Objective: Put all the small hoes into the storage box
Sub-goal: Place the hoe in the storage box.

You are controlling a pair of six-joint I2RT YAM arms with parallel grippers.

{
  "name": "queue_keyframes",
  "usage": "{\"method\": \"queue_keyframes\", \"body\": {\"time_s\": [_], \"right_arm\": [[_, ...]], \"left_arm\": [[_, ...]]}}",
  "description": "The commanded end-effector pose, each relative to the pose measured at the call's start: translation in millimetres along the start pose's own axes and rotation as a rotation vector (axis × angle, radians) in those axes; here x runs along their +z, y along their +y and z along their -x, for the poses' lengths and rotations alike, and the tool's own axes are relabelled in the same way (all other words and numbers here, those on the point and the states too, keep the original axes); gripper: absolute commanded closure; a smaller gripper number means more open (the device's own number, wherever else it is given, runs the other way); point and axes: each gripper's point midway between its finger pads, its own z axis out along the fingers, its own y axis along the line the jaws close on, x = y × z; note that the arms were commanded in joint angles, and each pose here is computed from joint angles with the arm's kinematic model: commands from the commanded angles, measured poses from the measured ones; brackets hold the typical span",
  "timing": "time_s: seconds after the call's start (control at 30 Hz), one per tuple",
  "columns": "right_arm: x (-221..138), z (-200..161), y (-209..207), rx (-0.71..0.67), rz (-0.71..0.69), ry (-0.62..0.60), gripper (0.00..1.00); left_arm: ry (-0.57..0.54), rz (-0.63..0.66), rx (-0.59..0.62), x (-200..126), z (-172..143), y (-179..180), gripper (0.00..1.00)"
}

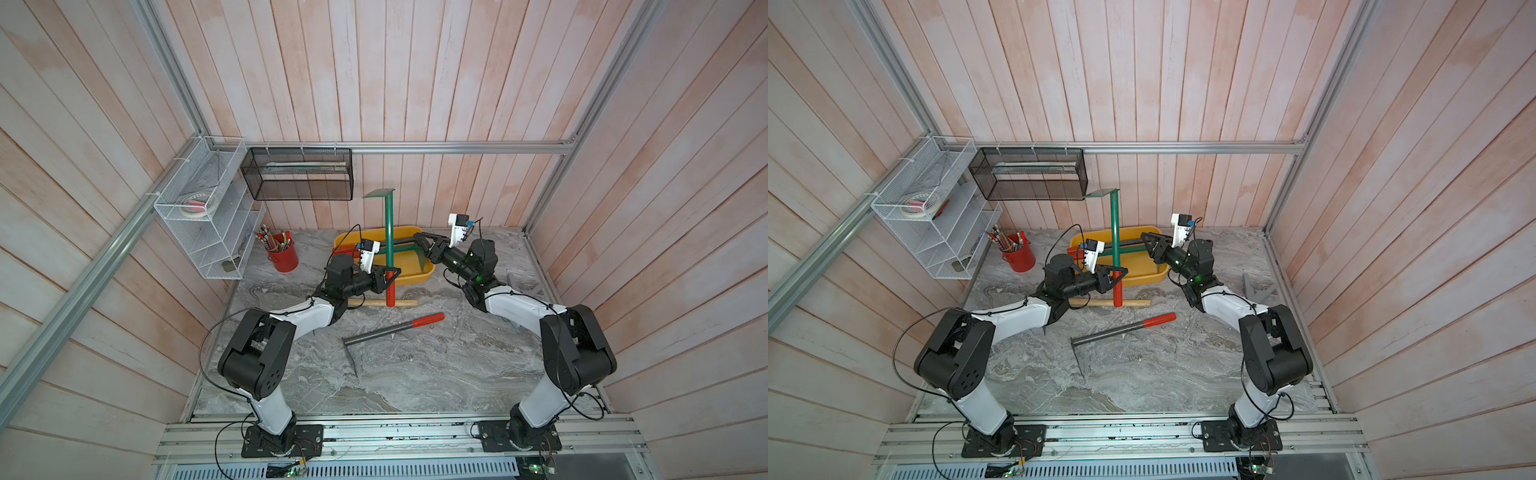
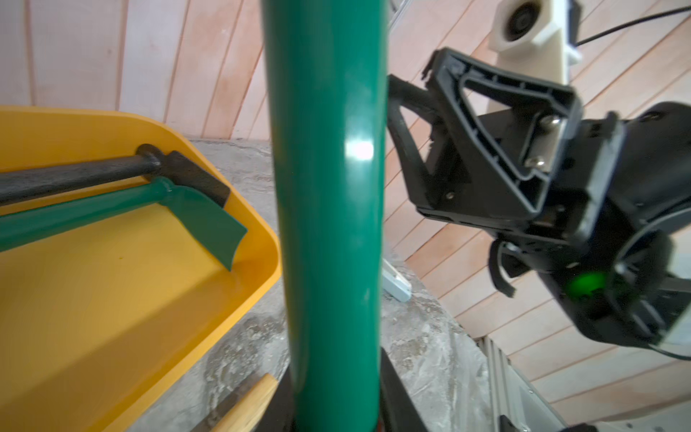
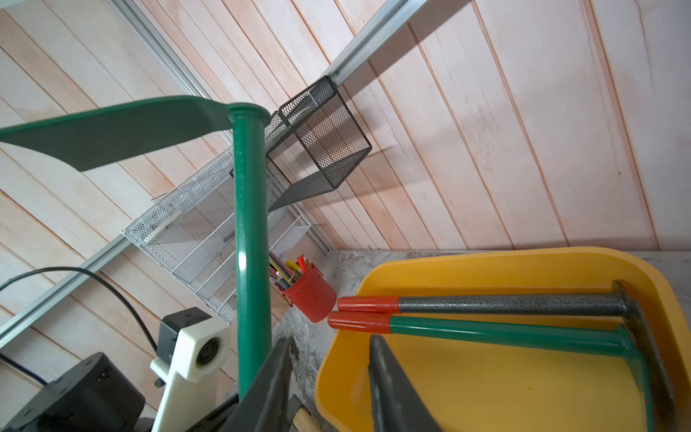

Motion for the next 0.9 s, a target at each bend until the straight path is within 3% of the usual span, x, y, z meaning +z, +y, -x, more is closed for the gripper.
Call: {"method": "queue_keyframes", "body": {"time_s": [0.0,0.17,0.33,0.47,0.87], "right_arm": [[-14,11,-7,-0.069,-0.079,0.013,0.63],[-21,25,-20,-0.198,-0.25,0.137,0.65],[-27,43,-22,-0.297,-0.369,0.225,0.65],[-25,47,-21,-0.323,-0.374,0.256,0.65],[3,14,-54,-0.315,-0.383,0.383,0.66]], "left_arm": [[0.015,0.199,0.22,-12,27,16,1.0],[0.122,0.489,0.358,-37,27,56,1.0],[0.177,0.658,0.441,-59,30,76,1.0],[0.189,0.7,0.484,-66,33,77,1.0],[0.261,0.77,0.606,-65,22,79,1.0]]}}
